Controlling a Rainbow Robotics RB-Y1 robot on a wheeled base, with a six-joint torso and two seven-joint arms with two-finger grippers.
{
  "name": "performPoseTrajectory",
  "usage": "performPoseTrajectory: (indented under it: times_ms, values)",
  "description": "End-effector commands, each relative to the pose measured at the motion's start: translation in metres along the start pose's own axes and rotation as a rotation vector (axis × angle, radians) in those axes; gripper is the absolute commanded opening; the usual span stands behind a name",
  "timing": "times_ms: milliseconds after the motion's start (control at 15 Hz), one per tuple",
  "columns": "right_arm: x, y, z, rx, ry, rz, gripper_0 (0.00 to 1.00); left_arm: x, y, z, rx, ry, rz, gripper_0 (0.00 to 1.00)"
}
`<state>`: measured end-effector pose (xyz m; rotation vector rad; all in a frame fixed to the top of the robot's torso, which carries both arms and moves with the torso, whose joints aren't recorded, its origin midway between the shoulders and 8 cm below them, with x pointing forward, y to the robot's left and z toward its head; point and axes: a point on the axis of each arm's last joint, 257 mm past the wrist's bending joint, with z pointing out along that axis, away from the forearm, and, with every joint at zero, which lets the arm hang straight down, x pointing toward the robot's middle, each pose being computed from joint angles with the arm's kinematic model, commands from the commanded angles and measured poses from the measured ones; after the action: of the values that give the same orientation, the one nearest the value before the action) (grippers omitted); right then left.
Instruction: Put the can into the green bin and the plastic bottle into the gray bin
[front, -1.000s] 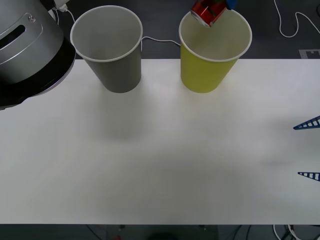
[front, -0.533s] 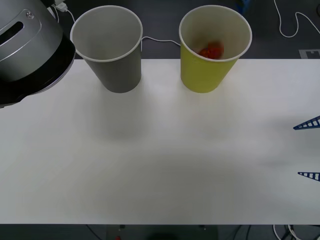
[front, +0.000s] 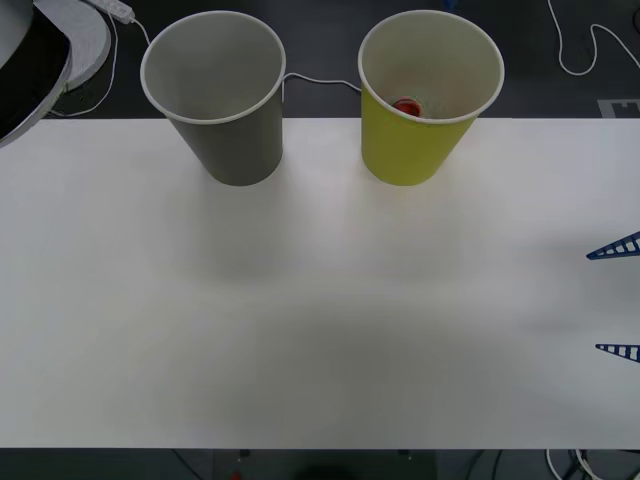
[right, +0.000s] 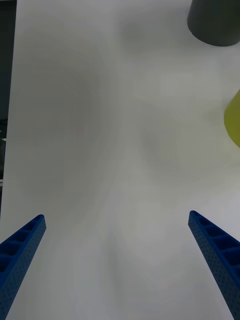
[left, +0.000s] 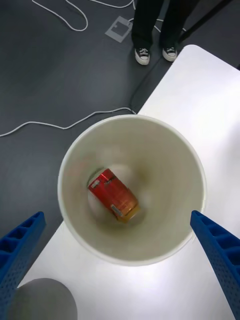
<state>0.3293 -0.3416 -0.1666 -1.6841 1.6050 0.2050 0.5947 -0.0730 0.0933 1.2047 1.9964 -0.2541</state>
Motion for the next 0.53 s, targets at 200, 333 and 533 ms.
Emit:
performPoseTrajectory:
  times_ms: [200, 333, 533]
  values:
    - [0.0, 0.0, 0.0, 0.0, 0.0, 0.0, 1.0, 0.045, 0.043, -0.038, 0.073, -0.017, -0.037, 1.0]
    - [0.0, 0.0, 0.0, 0.0, 0.0, 0.0, 1.0, 0.067, 0.057, -0.057, 0.122, -0.048, -0.026, 1.0]
    - [0.0, 0.0, 0.0, 0.0, 0.0, 0.0, 1.0, 0.116, 0.066, -0.085, 0.15, -0.058, 0.074, 1.0]
